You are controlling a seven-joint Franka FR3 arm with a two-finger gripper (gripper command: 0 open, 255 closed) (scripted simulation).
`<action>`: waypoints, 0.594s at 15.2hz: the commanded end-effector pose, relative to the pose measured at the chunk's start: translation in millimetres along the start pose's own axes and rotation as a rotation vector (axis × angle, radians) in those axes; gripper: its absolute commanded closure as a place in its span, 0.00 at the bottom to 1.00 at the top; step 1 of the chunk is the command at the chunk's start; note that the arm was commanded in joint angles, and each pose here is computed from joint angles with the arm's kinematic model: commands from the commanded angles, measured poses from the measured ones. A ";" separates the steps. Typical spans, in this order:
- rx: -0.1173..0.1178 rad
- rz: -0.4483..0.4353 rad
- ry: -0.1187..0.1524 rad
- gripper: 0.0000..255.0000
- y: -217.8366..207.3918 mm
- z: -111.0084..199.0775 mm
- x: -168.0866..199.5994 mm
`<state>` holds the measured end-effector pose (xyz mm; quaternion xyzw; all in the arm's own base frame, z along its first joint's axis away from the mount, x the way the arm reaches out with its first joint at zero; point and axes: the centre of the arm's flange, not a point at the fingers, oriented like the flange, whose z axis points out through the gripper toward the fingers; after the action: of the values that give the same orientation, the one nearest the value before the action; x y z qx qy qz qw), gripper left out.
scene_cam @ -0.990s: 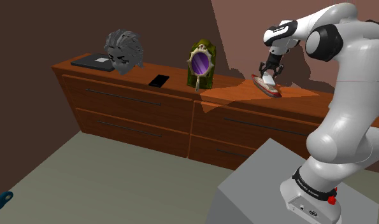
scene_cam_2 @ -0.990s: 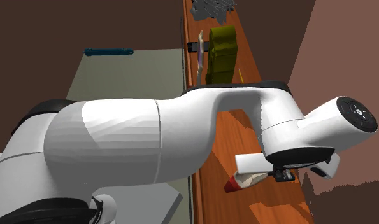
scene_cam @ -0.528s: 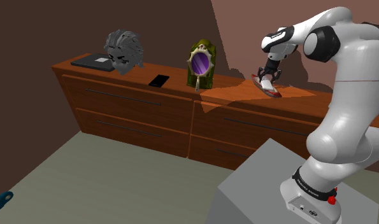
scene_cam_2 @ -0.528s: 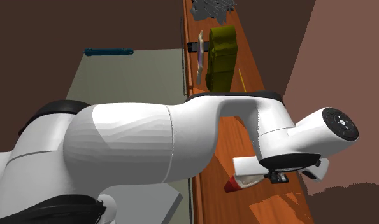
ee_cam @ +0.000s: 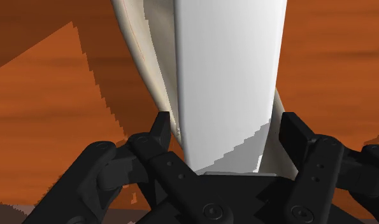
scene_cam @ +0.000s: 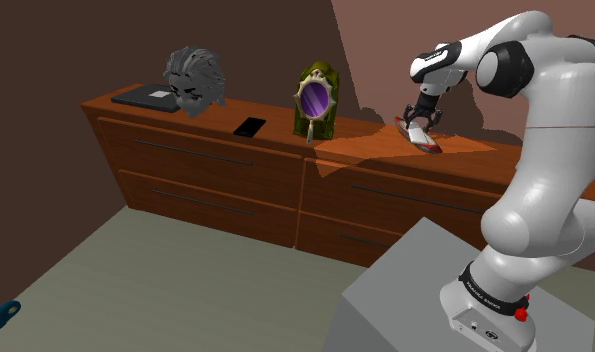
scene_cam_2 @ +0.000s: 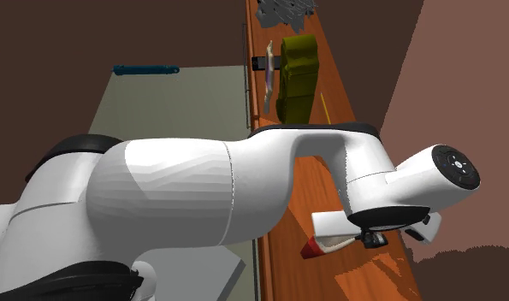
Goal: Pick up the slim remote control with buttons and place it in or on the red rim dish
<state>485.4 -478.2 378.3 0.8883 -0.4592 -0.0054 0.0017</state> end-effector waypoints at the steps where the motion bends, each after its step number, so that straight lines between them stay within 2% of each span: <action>1: 0.000 0.000 0.000 0.00 0.0 -0.1 0.0; 5: 0.000 0.000 0.000 0.00 0.0 -0.1 0.0; 9: 0.000 0.000 0.000 0.00 0.0 -50.1 0.0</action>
<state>485.4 -478.3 416.7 0.8884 -0.4591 -0.0045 0.0019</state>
